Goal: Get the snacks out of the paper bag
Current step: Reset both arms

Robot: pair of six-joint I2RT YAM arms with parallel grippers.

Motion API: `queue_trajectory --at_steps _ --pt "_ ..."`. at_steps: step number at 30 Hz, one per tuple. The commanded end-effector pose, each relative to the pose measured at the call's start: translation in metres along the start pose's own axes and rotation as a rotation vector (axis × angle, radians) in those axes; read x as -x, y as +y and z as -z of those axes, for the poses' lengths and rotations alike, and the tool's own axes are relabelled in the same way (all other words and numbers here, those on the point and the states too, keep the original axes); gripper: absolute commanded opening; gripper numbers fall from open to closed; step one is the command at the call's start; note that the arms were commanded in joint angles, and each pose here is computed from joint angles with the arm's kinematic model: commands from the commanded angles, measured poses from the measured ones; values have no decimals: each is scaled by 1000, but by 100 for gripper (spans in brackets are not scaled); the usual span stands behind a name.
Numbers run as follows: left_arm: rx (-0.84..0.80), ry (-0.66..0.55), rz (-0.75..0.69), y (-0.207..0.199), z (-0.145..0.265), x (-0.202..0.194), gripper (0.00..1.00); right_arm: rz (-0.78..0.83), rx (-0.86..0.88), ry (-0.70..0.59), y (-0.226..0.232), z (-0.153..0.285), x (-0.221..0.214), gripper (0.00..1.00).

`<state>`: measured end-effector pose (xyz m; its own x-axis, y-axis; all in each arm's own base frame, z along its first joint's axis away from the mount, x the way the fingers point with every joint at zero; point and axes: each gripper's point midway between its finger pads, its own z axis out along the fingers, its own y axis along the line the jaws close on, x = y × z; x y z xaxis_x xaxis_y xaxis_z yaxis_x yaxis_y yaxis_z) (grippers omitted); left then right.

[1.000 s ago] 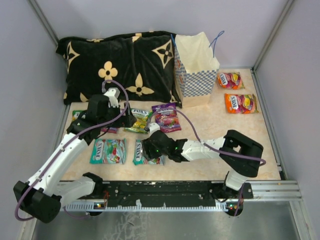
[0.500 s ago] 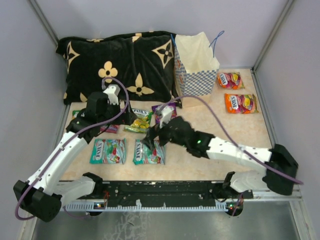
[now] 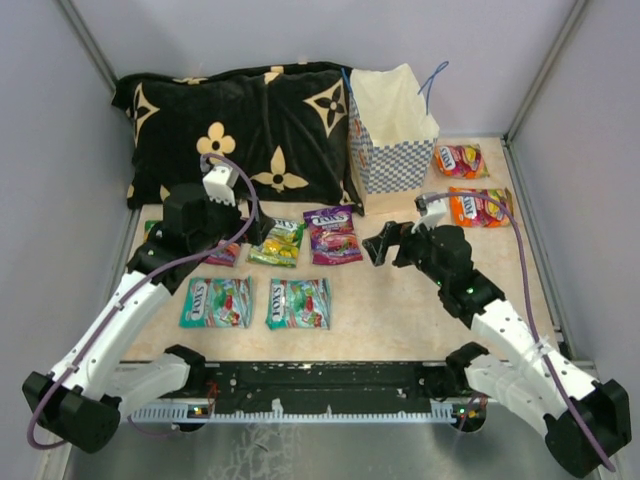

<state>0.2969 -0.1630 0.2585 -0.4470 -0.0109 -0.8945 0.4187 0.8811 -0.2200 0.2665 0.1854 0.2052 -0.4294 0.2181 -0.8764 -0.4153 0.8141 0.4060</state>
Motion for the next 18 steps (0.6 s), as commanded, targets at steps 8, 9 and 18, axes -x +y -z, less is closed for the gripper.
queue_trajectory --at_steps 8,9,18 --pt "-33 -102 -66 -3 8 14 99 20 -31 -26 -6 7 9 99" --pt "-31 -103 -67 -3 8 14 99 21 -29 -31 -5 7 10 99" --pt "-21 -109 -70 -1 9 14 99 26 -40 1 -6 2 10 99"
